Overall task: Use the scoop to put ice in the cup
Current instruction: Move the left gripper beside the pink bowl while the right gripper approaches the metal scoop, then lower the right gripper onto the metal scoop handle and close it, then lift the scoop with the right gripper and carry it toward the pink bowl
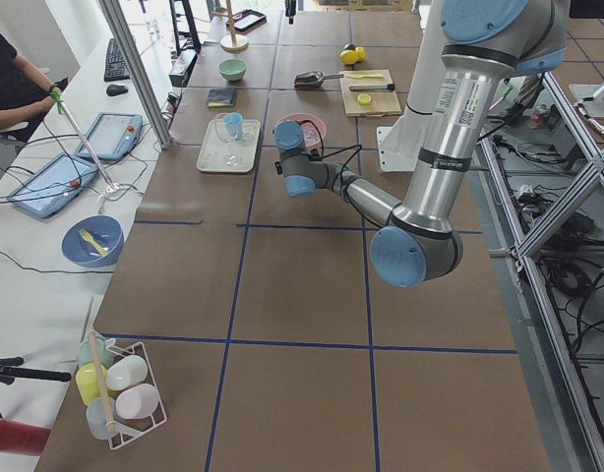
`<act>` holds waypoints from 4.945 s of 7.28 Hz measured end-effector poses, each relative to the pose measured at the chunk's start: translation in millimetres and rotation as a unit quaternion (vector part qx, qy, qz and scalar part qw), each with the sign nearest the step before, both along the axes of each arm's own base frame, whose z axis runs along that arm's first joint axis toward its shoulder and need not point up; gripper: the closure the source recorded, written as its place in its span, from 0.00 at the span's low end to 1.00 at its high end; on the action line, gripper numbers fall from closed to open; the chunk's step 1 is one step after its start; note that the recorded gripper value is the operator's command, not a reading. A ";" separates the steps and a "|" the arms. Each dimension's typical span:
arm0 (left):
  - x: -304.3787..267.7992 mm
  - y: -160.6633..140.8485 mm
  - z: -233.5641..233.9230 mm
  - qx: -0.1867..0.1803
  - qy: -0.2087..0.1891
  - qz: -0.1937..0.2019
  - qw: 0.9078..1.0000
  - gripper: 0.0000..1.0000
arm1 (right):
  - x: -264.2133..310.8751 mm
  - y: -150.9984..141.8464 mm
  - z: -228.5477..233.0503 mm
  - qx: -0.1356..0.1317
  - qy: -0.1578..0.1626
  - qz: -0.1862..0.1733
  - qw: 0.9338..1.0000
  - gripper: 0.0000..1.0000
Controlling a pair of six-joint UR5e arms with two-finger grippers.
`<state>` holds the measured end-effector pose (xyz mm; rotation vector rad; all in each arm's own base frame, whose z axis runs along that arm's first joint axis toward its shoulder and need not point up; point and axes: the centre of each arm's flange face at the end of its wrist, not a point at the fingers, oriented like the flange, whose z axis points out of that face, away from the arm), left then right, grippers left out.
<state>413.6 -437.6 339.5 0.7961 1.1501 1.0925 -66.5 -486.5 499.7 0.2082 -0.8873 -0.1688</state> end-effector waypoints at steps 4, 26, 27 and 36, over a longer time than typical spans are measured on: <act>62.8 21.1 2.2 0.033 0.019 0.007 0.999 0.00 | -61.9 59.7 -70.7 -0.075 -0.037 0.020 0.996 0.00; 72.9 6.0 -10.5 0.056 0.022 -0.048 0.997 0.00 | -265.4 195.2 -11.7 -0.095 0.061 0.105 0.988 0.75; 72.9 6.0 -10.5 0.056 0.022 -0.048 0.997 0.00 | -265.6 194.9 -11.4 -0.092 0.062 0.108 0.988 0.91; 69.6 3.5 -10.6 0.057 0.023 -0.051 0.997 0.00 | -207.3 174.2 -115.4 -0.010 -0.032 0.042 0.999 1.00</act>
